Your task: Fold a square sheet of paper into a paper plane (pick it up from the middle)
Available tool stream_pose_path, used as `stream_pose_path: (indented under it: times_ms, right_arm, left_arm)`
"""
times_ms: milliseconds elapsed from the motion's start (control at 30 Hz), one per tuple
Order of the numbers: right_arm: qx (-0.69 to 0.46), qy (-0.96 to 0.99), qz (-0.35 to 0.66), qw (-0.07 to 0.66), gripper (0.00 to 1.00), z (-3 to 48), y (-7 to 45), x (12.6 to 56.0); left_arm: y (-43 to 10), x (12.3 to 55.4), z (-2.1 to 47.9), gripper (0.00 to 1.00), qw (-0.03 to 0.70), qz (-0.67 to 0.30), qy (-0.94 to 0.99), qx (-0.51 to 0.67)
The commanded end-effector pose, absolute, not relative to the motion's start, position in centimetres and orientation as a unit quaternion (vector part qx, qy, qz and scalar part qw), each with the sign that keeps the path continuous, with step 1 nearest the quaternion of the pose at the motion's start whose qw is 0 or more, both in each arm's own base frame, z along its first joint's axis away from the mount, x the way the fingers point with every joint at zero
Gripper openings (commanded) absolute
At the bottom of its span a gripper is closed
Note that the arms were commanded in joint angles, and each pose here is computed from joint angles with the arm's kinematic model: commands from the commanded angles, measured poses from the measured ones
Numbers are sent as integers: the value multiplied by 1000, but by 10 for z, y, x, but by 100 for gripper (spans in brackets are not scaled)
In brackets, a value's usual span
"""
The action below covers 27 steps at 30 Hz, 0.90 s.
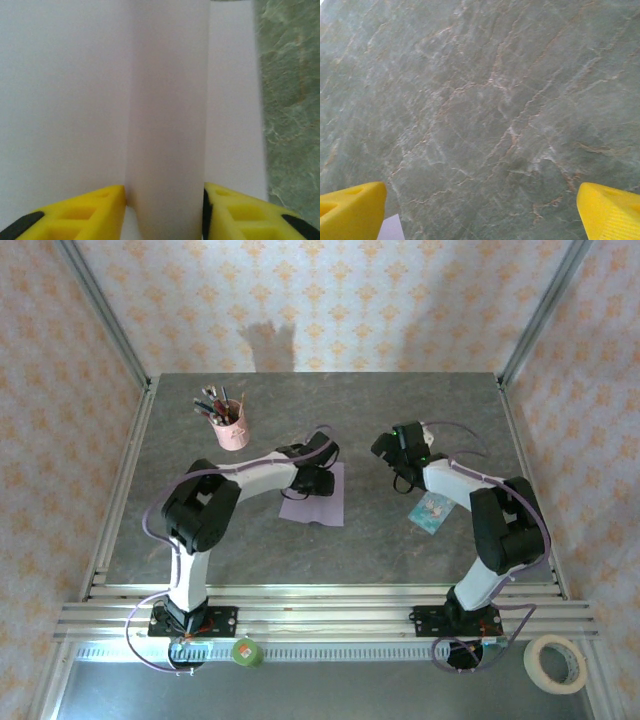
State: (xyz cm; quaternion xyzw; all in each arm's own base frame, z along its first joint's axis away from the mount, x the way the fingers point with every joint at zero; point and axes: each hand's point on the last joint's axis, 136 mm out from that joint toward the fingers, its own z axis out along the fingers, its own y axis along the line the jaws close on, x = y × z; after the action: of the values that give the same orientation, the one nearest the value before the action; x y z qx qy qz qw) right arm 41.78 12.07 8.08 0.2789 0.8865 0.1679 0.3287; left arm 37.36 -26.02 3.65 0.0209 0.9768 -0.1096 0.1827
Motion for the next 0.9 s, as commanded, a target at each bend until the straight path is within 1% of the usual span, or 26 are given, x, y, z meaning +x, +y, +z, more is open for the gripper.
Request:
stream_pose_path:
  times_ms: [0,133,300,367,400,533,700,833,867]
  right_arm:
    - [260,869,227,355,95,104,133,421]
    - [230,855,283,369,94,121,150,420]
    - [196,843,328,378,93,134,163,416]
    - [182,841,347,374,93,136,170,413]
    - [178,840,354,370,93,136,173,411]
    - [169,846,366,350,90,128,179,405]
    - [154,858,375,315,85,116,187,394]
    - [143,866,390,280,72,104,199,382]
    - [139,869,390,272,66,101,203,379]
  left_arm:
    - [-274,385,93,40,239,-204,949,22]
    - [-283,384,127,33,260,-315,913,14]
    - [-298,378,155,31,245,-466,850,2]
    - [-302,376,155,30,230,-502,834,0]
    - [-302,377,147,29,223,-499,838,-1]
    - [-290,381,102,29,200,-430,880,-9]
    - [-271,387,63,28,192,-350,917,-25]
    - [-258,389,46,28,193,-306,932,-39]
    - [-256,389,44,28,192,-298,934,-42]
